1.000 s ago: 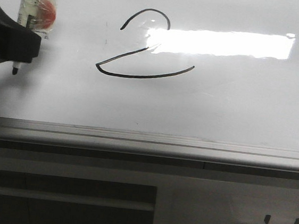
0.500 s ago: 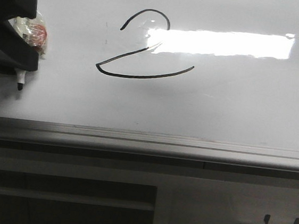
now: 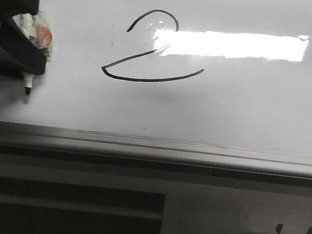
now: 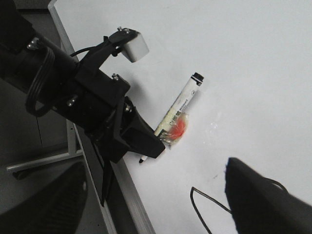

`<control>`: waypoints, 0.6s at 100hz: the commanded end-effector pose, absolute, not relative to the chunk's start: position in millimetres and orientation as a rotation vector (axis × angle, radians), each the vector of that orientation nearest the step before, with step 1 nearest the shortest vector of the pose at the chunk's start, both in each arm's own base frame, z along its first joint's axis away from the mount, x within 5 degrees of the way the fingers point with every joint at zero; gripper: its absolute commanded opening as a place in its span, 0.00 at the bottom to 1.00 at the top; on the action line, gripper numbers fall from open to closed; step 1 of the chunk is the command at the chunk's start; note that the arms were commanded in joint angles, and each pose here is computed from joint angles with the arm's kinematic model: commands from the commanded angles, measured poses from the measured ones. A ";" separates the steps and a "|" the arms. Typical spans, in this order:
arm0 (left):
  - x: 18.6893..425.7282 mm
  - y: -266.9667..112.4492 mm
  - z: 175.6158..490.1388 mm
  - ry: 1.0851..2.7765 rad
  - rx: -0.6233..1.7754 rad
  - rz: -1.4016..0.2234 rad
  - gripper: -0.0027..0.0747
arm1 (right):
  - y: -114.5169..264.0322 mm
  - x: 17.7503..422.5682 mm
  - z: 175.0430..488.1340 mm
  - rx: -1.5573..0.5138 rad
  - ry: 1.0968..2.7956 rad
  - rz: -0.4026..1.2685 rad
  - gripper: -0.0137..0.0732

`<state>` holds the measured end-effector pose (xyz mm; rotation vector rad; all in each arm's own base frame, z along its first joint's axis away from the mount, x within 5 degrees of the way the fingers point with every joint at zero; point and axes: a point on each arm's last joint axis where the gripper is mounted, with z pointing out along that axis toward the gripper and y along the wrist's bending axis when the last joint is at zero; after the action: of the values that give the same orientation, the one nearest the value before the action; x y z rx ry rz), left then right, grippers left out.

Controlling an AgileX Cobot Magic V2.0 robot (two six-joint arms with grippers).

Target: Write number 2 on whiteboard

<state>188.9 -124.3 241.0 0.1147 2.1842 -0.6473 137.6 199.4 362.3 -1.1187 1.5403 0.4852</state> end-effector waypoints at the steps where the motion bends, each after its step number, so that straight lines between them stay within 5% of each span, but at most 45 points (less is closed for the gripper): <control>1: 193.1 -125.2 246.1 2.167 0.114 -0.645 0.06 | 195.0 136.7 385.5 -1.044 1.443 0.500 0.75; 25: 192.3 -125.1 247.3 2.163 0.119 -0.649 0.38 | 194.9 136.4 384.2 -1.052 1.455 0.500 0.75; 54: 189.1 -122.2 255.2 2.119 0.148 -0.636 0.39 | 194.3 135.5 383.3 -1.058 1.471 0.505 0.75; 60: 185.7 -120.7 260.6 2.089 0.199 -0.622 0.39 | 193.8 134.8 382.4 -1.061 1.486 0.512 0.68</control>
<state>184.3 -125.6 243.3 0.2049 2.1810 -0.6538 136.3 198.4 360.3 -1.1334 1.5673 0.4886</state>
